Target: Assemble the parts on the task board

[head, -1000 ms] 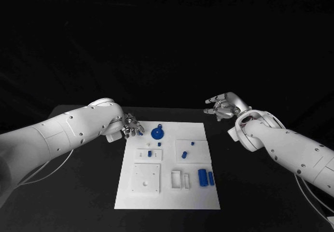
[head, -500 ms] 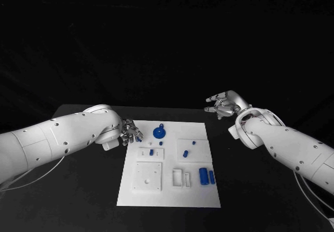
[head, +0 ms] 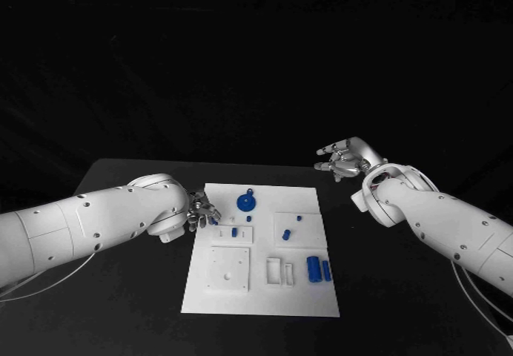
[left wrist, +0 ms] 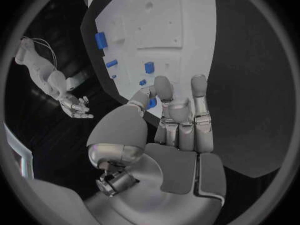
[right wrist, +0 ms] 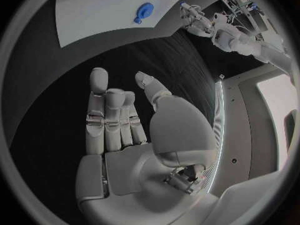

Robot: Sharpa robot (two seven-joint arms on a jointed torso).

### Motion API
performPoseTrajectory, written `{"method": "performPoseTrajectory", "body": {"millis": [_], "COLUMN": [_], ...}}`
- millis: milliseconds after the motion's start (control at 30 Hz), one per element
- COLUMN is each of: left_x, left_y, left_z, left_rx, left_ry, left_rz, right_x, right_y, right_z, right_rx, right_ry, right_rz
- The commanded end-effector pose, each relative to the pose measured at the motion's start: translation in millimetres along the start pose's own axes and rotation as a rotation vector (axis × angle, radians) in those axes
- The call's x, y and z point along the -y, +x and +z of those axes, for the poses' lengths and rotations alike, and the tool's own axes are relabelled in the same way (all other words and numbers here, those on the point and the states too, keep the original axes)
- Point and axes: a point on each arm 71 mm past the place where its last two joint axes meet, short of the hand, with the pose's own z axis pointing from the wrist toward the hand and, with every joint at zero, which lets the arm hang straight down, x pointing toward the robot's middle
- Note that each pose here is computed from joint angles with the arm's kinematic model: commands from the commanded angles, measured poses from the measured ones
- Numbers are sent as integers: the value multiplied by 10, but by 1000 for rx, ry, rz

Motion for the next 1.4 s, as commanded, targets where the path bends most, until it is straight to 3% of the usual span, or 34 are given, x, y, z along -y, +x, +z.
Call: {"method": "performPoseTrajectory", "body": {"millis": [33,600,1067,1400], "left_x": [29,40,67,72], "left_y": [25,269,304,363], "left_z": [3,85,105,127], "left_rx": [58,59,87,78], "left_ry": [13,19,43,48], "left_rz": [23,74,125,144], "right_x": [-6,-7,-3,0], "right_y": [15,19,19,21], "right_z": [0,-1,-3,-5], "right_rx": [-14,-14,-16,-18], "right_ry": [-7,-9,-8,-7], "right_rz": [-2,-2,-3,-3]}}
